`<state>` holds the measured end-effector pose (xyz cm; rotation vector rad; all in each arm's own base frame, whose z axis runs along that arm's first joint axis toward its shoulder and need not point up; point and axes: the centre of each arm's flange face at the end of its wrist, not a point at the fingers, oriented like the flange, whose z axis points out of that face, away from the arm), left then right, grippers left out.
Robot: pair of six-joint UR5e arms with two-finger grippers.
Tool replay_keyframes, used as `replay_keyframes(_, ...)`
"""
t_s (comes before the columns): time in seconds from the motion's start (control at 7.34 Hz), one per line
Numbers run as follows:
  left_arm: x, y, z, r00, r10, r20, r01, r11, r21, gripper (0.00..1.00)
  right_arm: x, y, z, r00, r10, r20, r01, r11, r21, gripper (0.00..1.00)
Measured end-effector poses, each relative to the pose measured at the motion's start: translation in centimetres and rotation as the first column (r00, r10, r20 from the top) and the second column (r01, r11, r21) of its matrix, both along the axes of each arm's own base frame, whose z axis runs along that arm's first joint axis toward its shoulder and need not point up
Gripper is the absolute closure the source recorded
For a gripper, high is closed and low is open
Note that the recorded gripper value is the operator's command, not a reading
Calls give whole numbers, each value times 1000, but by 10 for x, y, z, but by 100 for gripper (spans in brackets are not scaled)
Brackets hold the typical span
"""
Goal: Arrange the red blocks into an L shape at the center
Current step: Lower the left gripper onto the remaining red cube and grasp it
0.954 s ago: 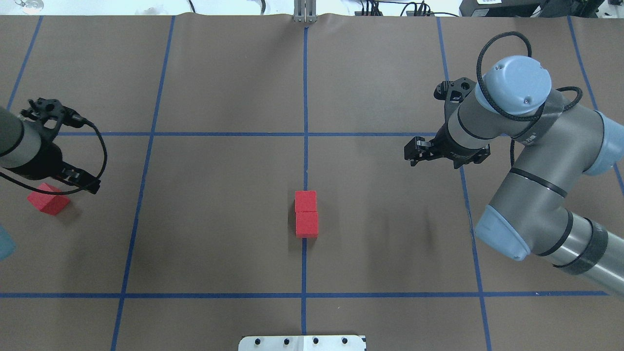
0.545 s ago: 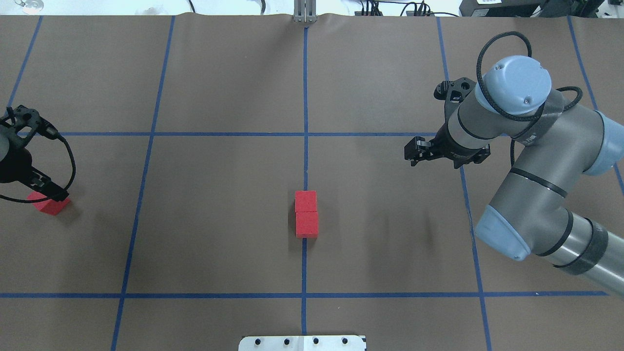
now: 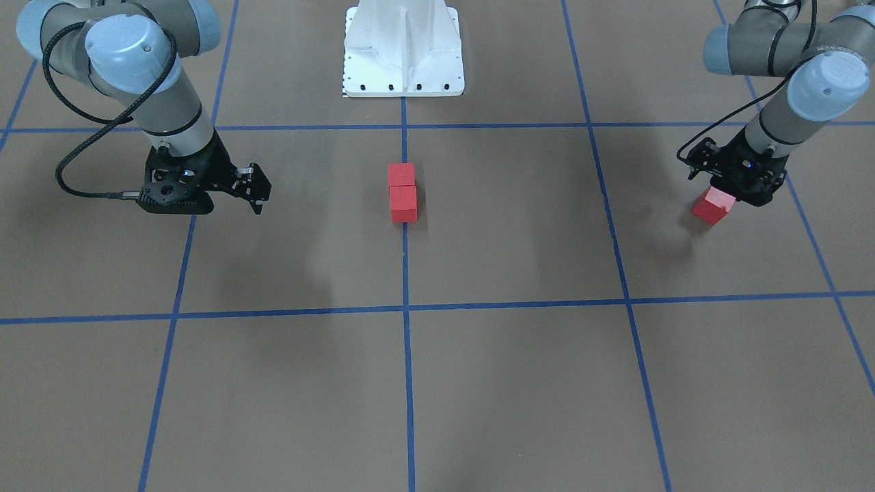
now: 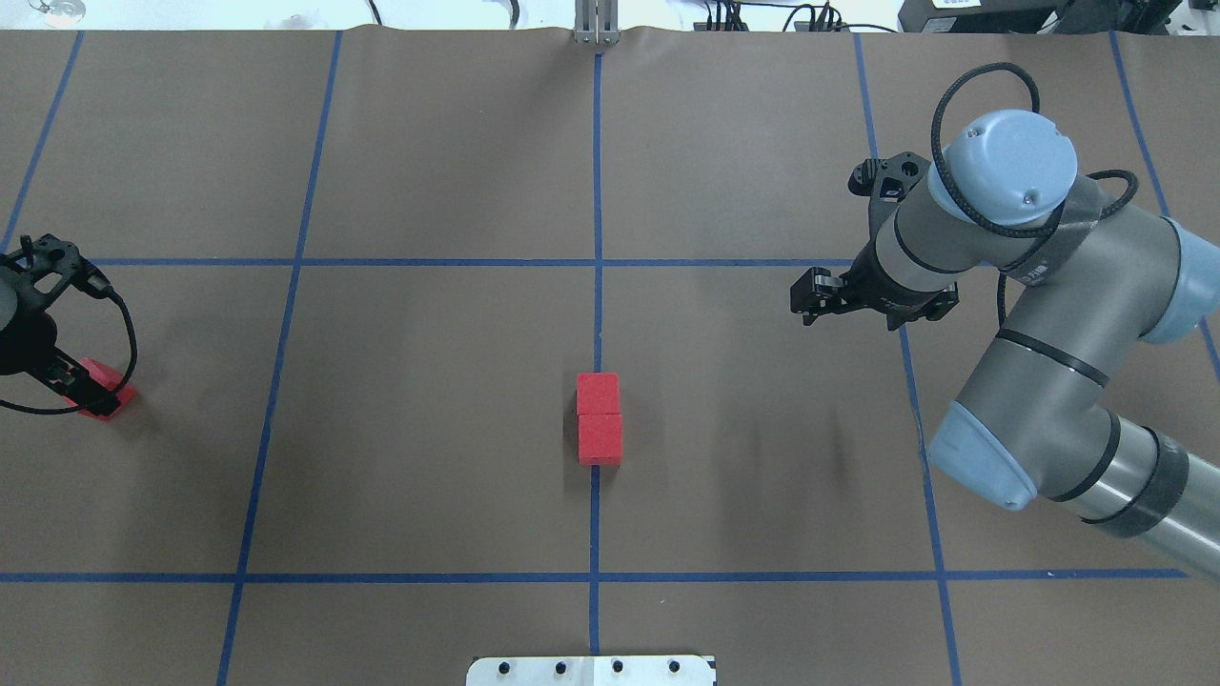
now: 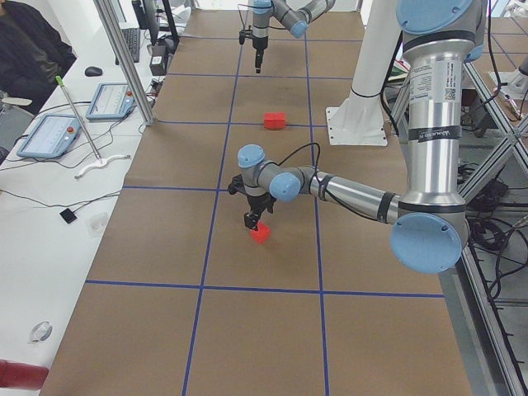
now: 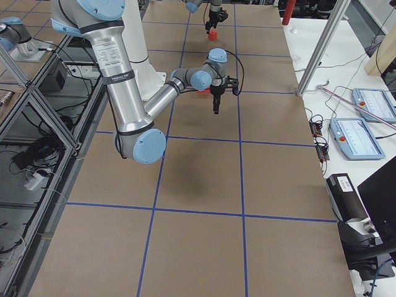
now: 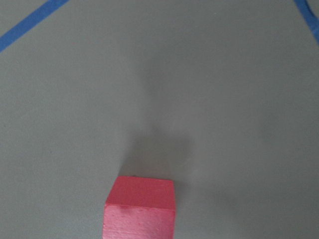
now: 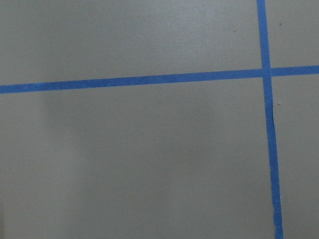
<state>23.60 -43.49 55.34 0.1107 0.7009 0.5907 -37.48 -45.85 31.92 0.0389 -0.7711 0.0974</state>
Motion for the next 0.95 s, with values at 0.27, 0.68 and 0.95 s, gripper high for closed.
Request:
replay_keyframes(0.27,4,-4,9,1000,0,10,0,1000,-15,1,0,0,-2,1000,2,3,-2,1000,0,1)
replay_keyframes(0.68,11,-12,14,1000,2,15,-2,1000,-21,1,1,0,-3,1000,6,4,-6,1000,1,1)
replay_keyframes(0.95,13,-15,18,1000,5,19,-5,1000,-23,3,1,0,-2,1000,5,4,-5,1000,0,1)
